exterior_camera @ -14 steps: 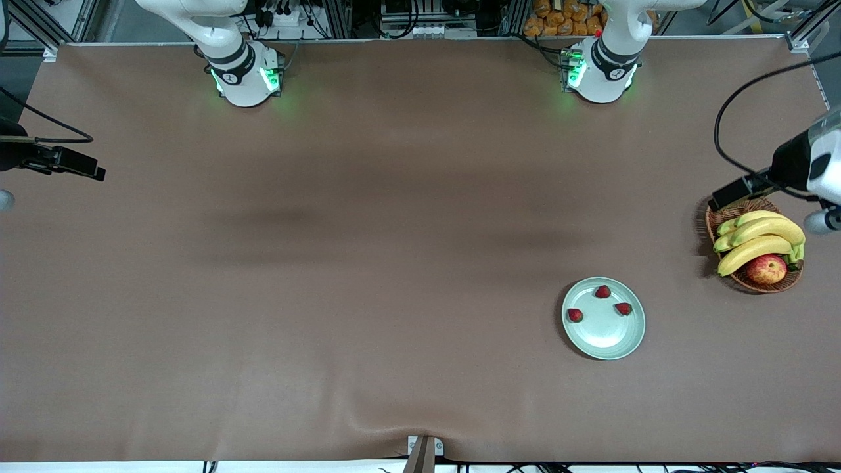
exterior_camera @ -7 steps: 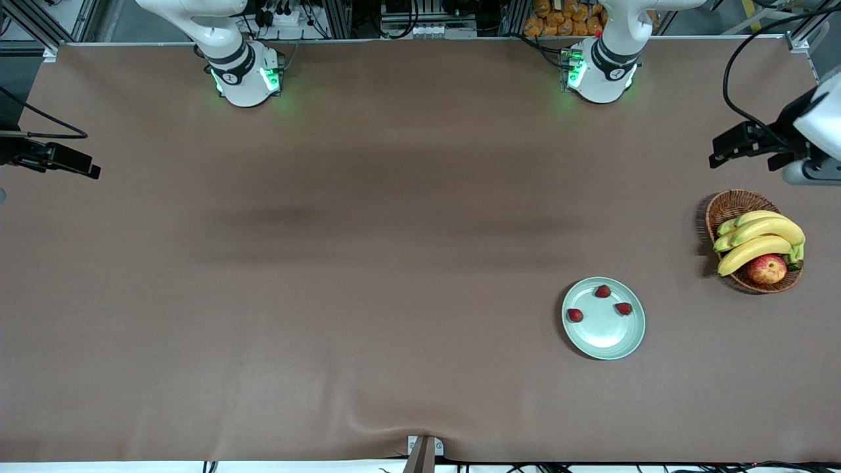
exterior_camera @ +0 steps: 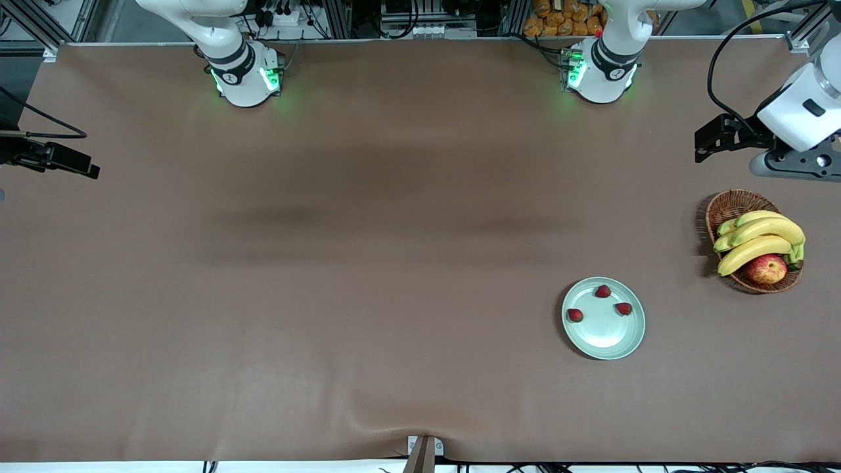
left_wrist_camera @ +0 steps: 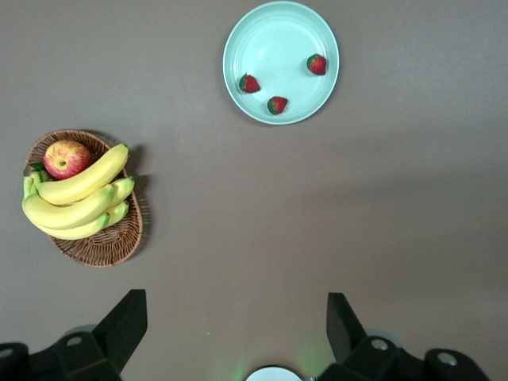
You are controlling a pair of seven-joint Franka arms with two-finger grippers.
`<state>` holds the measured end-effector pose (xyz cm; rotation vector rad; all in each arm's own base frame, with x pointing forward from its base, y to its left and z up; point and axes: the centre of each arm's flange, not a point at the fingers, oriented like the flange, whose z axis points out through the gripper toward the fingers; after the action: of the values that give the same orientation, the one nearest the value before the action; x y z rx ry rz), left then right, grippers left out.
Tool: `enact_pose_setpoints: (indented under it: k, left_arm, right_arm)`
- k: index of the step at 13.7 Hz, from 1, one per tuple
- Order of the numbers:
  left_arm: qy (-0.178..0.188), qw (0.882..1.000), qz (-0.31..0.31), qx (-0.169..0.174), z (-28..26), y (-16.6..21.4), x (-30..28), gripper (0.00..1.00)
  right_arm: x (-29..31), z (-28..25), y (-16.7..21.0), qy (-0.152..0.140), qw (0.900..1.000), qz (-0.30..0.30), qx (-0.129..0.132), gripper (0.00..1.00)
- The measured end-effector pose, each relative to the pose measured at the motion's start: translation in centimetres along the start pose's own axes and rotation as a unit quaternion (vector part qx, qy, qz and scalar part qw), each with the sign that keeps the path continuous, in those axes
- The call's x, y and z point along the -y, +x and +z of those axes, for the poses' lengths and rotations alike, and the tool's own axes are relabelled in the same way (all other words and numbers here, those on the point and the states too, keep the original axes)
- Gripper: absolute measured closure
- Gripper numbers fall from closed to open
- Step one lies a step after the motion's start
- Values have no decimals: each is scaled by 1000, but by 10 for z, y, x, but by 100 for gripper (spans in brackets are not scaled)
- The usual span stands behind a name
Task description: Collect all strawberries into plate
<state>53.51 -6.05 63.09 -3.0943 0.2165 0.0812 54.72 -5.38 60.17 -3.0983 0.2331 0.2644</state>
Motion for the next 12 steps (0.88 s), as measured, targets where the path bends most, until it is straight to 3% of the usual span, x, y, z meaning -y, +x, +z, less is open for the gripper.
enact_pose_setpoints:
  k: [3,12]
  left_arm:
    - [-10,1000,-5,-29,-12,-1,-3,0]
    - [-16,999,-10,-27,-9,-1,-3,0]
  right_arm:
    - [-1,2,2,0,1000,1,2,0]
    - [-4,3,2,0,1000,27,3,0]
